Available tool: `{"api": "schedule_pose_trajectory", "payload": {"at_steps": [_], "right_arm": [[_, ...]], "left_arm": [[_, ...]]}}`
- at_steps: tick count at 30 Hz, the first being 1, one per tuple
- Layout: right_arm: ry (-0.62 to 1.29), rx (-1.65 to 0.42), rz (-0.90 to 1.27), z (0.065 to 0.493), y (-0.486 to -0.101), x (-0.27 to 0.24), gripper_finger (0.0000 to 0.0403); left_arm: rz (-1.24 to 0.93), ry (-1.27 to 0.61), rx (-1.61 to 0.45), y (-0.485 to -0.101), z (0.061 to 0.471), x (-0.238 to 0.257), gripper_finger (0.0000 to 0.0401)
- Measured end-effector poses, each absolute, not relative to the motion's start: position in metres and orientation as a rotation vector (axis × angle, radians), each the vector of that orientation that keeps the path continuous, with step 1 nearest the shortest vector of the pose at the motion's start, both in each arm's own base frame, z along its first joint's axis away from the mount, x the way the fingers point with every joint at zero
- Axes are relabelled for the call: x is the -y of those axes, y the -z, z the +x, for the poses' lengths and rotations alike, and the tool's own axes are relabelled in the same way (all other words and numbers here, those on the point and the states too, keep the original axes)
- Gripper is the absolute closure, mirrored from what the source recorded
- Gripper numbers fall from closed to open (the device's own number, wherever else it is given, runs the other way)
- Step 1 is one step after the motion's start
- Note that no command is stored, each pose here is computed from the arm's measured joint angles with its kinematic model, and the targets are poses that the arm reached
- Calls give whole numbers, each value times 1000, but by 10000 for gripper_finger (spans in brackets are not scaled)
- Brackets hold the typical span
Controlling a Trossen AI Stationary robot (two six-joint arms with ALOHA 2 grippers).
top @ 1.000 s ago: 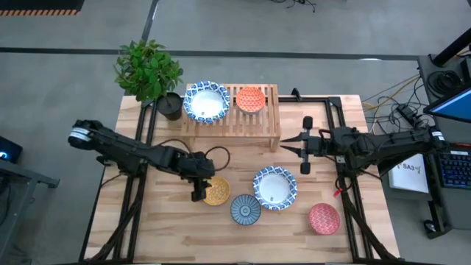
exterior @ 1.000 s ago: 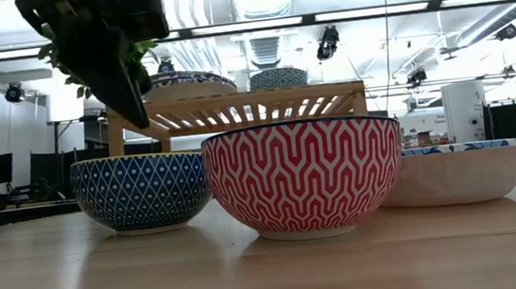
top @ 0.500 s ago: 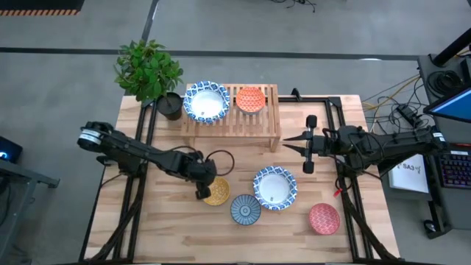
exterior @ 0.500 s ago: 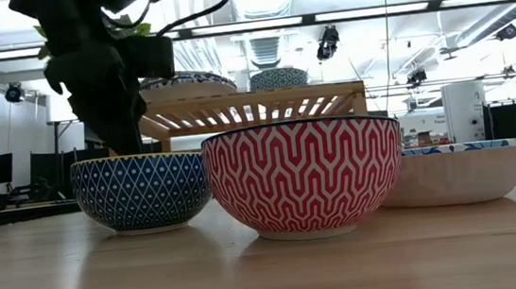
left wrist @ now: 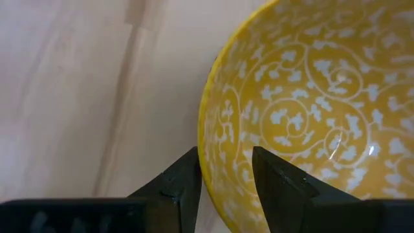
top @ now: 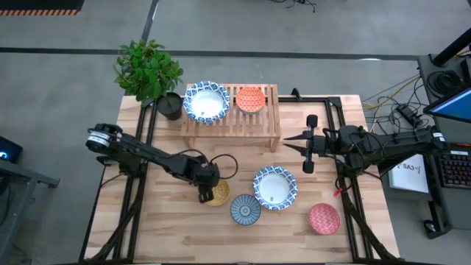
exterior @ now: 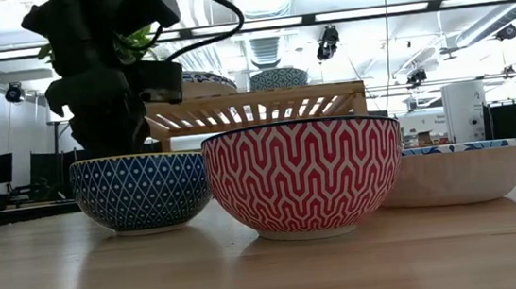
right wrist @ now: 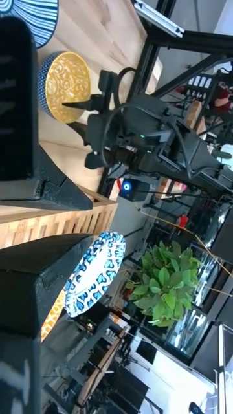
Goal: Place and stack bowls onto a shelf
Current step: Stack the yellow patterned bowl on top of the blue orange patterned bowl on the shelf
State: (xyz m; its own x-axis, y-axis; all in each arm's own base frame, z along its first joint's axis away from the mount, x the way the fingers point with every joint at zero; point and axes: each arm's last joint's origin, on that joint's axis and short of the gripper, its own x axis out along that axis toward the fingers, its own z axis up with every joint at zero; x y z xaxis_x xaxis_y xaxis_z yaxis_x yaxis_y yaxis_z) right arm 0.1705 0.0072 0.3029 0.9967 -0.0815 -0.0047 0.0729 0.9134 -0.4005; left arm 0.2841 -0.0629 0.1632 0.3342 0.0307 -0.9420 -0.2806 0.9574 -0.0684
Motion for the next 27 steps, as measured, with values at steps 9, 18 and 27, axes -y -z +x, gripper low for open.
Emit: {"api": "schedule_pose_trajectory", "payload": {"at_steps": [9,18,27], "right_arm": [[79,-24,-412,171,-303,-7,346],[79,-26,-402,171,-302,-7,346],[77,-32,-392,171,-302,-7,346]], "left_arm": [[-258,-168,-1235,-165,283,64,388],[-312,-16,-1204,-187,275,67,395],[-293,-224,-900,-271,289,48,396]]}}
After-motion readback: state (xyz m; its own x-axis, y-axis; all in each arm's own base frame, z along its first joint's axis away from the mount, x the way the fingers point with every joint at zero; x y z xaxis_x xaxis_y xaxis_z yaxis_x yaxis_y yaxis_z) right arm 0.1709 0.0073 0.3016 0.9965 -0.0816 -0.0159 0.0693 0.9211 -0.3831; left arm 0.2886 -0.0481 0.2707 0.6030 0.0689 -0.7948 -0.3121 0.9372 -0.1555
